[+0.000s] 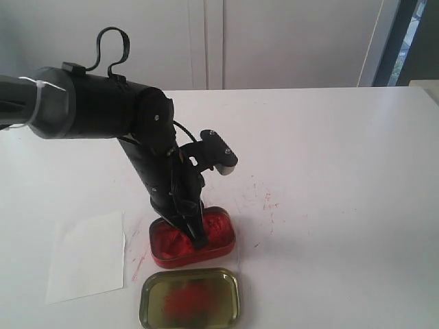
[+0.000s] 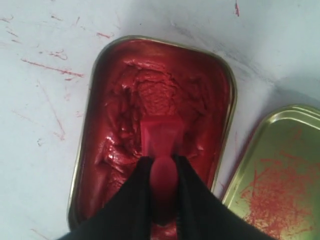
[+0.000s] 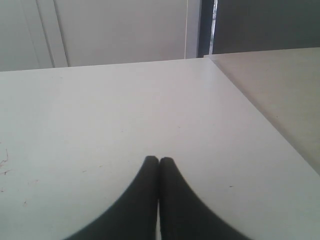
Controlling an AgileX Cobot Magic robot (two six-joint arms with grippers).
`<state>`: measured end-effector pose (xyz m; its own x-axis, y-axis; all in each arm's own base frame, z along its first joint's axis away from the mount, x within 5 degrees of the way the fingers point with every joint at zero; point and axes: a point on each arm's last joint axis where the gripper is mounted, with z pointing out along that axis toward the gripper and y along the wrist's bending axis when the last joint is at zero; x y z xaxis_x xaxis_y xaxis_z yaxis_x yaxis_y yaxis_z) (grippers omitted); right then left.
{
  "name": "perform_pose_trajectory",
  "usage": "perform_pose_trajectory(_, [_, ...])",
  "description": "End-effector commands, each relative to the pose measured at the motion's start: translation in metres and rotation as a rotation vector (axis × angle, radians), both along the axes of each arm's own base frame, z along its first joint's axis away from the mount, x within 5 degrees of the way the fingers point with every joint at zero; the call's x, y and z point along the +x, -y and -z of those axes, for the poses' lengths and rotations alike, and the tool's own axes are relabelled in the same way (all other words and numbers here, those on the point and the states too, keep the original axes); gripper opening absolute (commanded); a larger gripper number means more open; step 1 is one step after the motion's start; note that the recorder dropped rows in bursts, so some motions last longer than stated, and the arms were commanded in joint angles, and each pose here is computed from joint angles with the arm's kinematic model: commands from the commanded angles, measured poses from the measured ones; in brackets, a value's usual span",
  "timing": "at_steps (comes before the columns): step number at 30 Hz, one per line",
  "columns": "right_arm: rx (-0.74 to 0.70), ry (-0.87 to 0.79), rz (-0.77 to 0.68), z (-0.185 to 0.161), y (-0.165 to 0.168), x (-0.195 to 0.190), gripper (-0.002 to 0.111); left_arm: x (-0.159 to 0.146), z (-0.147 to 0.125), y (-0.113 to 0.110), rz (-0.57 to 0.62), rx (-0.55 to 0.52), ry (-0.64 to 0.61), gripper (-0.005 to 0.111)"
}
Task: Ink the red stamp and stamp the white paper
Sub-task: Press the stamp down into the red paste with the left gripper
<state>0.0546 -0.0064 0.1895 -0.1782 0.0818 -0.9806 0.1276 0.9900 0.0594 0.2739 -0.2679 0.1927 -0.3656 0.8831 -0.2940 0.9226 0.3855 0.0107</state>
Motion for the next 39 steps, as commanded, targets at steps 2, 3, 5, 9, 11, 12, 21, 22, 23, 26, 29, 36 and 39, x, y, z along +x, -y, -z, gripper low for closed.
perform_pose_trajectory(2, [-0.025,0.011,0.000,0.000,0.000,0.000,0.000,-0.007,-0.003,0.014,0.029,-0.033,0.047,0.000])
perform_pose_trajectory(3, [-0.019,0.011,0.001,0.000,0.000,0.000,0.000,-0.006,-0.003,0.015,0.028,-0.040,0.054,0.000])
perform_pose_trajectory(5, [-0.015,0.012,0.002,0.000,0.000,0.000,0.000,-0.006,-0.004,0.015,0.018,-0.045,0.055,0.000])
perform_pose_trajectory(9, [-0.015,0.012,0.002,0.000,0.000,0.000,0.000,-0.006,-0.002,0.012,0.020,-0.005,0.057,0.000])
perform_pose_trajectory(11, [-0.016,0.010,0.002,0.000,0.000,0.000,0.000,-0.006,-0.002,0.012,0.020,-0.002,0.059,0.000])
perform_pose_trajectory(12, [-0.016,0.010,0.002,0.000,0.000,0.000,0.000,-0.006,-0.002,0.012,0.019,-0.002,0.057,0.000])
perform_pose_trajectory(21, [-0.016,0.010,0.002,0.000,0.000,0.000,0.000,-0.003,0.023,0.014,0.021,0.049,0.018,0.000])
perform_pose_trajectory(22, [-0.016,0.010,0.002,0.000,0.000,0.000,0.000,-0.002,0.026,0.014,0.022,0.055,0.014,0.000])
perform_pose_trajectory(23, [-0.016,0.010,0.002,0.000,0.000,0.000,0.000,-0.002,0.032,0.014,0.024,0.067,0.005,0.000])
perform_pose_trajectory(26, [-0.016,0.010,0.002,0.000,0.000,0.000,0.000,-0.001,0.041,0.015,0.017,0.081,-0.013,0.000])
perform_pose_trajectory(29, [-0.016,0.010,0.002,0.000,0.000,0.000,0.000,-0.001,0.046,0.015,0.017,0.092,-0.023,0.000])
perform_pose_trajectory(36, [-0.016,0.010,0.002,0.000,0.000,0.000,0.000,-0.002,0.064,0.015,0.017,0.131,-0.071,0.000])
perform_pose_trajectory(39, [-0.016,0.010,0.002,0.000,0.000,0.000,0.000,-0.003,0.068,0.014,0.018,0.148,-0.088,0.000])
